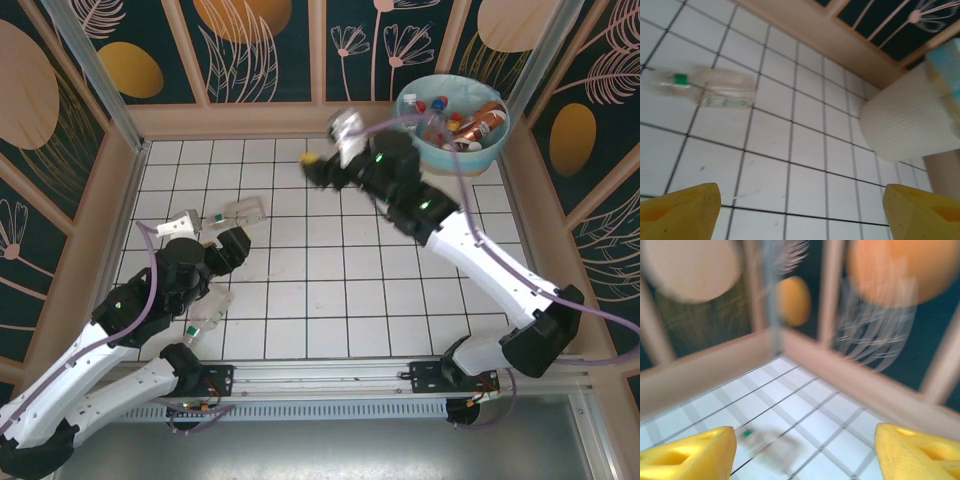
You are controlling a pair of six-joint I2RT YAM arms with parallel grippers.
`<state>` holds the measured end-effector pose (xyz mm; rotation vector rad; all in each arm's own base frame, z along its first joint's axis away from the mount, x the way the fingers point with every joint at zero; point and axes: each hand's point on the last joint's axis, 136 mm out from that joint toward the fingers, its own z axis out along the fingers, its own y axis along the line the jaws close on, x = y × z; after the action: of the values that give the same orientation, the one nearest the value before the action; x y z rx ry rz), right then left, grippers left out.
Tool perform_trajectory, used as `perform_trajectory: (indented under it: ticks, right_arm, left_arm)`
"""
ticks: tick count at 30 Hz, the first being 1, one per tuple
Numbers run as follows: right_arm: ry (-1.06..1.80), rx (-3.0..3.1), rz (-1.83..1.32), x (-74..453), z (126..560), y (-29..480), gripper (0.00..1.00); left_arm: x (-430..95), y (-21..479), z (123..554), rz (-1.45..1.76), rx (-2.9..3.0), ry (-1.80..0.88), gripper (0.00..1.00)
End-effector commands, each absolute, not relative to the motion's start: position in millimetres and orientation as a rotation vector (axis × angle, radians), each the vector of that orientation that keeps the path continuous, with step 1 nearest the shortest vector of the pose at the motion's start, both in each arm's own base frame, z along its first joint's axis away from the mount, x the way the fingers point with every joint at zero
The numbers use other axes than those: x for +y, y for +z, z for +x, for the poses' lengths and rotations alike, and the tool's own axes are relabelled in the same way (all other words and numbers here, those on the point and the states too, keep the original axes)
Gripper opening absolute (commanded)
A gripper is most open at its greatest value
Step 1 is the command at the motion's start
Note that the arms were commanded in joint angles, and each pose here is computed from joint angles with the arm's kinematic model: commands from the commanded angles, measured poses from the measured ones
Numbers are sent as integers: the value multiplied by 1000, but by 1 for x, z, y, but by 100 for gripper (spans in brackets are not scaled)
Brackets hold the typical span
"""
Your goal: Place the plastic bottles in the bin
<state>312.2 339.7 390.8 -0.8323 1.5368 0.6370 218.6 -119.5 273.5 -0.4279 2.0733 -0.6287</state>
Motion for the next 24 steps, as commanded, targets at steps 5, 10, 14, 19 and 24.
perform_trajectory:
  ticks: [5,10,14,19,24]
  right_arm:
    - [818,1168,-1426,432,182,286,81]
    - [842,1087,-1640,462,129,229,83]
    - [836,1048,-1781,488,99,192,84]
    - [718,1000,-1953,521,80,146,86]
    - [659,966,-2020,545,82,118,87]
  left_arm:
    - [-48,255,198,-621,2014,-359,82]
    - [-22,267,195,-689,1871,-320,83]
    - [-18,285,207,-642,1820,-205,87]
    - [-31,308,230,-519,1843,-55,93]
    - [-20,335,258,-514,1800,-118,94]
